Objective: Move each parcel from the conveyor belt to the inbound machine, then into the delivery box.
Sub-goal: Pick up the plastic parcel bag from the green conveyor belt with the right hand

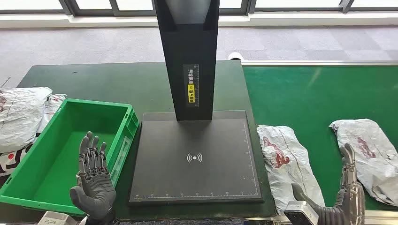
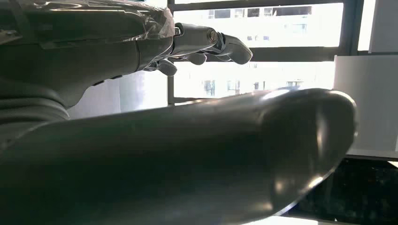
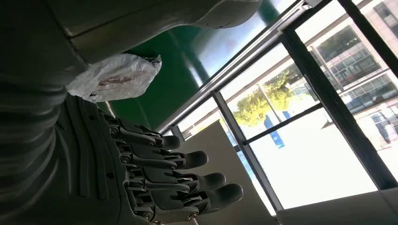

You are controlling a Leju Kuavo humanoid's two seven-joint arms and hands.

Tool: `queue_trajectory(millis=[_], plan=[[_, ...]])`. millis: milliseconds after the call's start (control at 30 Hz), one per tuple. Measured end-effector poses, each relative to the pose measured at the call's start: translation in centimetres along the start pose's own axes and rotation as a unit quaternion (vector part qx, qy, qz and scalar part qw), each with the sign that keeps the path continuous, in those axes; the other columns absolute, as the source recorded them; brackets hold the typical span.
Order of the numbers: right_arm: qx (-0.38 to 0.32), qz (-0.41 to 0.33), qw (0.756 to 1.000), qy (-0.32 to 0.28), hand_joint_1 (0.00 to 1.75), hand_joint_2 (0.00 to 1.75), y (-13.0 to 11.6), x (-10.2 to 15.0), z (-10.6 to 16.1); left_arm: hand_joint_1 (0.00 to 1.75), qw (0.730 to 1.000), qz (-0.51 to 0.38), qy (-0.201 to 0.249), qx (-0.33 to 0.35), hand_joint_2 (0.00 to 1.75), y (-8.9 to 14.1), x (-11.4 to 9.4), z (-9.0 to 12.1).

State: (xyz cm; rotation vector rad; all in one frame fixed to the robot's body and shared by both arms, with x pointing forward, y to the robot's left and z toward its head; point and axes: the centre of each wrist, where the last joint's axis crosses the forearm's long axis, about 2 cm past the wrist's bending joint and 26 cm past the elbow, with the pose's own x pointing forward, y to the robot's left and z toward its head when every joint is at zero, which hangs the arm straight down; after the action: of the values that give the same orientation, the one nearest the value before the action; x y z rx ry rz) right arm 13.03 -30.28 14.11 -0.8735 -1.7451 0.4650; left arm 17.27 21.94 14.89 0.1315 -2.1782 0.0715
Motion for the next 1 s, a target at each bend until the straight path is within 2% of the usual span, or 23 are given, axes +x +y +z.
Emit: queue_trajectory(millis=[200,333,633,1000], plan=[[0.010,0.021,0.999,0.023,0.00,1.75,0.5,-0.8,-0.8,0.00,1.000,-0.007,-0.005,0.006,0.00,0.1,0.2,0.3],[0.024,-0.018,0.998,0.048,0.00,1.75,1.0,-1.9,-1.3,0.00,1.000,-0.010,-0.006,0.005,0.00,0.1,0.2,0.2],[0.034,-0.042,0.991,0.126,0.00,1.75,3.0,-5.9,-1.8,0.00,1.000,-0.009,-0.006,0.003,0.00,-0.1,-0.2,-0.3],[0.037,-0.043,0.988,0.141,0.00,1.75,3.5,-6.7,-1.7,0.00,1.000,-0.008,-0.007,0.003,0.00,-0.1,-0.4,-0.4]])
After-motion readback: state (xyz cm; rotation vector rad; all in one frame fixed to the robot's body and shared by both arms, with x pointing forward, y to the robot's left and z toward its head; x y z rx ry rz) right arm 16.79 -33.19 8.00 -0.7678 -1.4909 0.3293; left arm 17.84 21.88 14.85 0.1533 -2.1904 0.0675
